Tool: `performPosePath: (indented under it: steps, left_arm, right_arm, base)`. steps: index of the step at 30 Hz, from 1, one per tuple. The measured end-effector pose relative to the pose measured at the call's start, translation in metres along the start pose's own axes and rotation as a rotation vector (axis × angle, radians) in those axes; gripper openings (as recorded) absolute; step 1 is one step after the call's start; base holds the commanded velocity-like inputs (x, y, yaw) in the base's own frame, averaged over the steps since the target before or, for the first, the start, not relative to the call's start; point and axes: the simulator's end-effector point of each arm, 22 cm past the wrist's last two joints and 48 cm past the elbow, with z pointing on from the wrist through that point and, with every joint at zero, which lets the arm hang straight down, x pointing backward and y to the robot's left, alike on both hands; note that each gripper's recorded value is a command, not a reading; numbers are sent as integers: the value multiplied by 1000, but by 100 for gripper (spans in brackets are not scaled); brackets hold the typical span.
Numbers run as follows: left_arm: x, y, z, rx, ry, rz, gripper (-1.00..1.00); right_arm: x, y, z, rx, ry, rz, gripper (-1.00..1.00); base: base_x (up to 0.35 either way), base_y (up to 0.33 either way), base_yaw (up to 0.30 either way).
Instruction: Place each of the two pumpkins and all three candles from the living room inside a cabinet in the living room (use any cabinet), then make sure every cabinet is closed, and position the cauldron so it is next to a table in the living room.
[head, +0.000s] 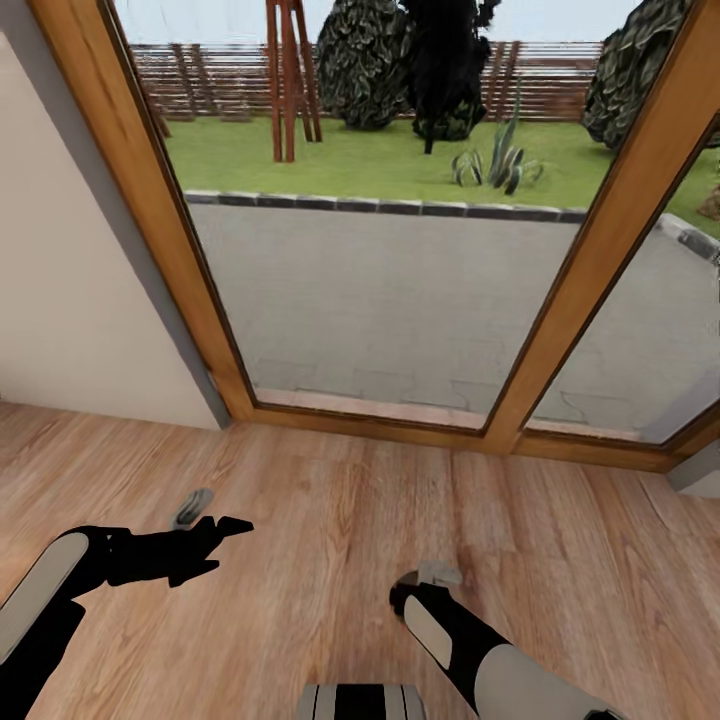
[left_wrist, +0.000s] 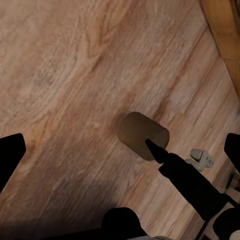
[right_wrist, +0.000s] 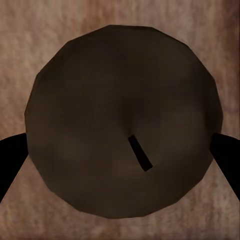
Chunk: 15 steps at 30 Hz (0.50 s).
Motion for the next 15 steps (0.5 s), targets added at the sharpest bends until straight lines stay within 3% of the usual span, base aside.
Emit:
performPosePath:
  steps: [9,15]
  left_arm:
    - [-5,-7,-12,-6,-29,20,100]
    - [-8,2,-16,-56,-42,30,100]
  right_arm:
    - [-15,11,-21,-21,15,-21,-100]
    - [-12,1,-20,-9,45,-35,-100]
  base:
    - [0,0,0]
    - [0,0,0]
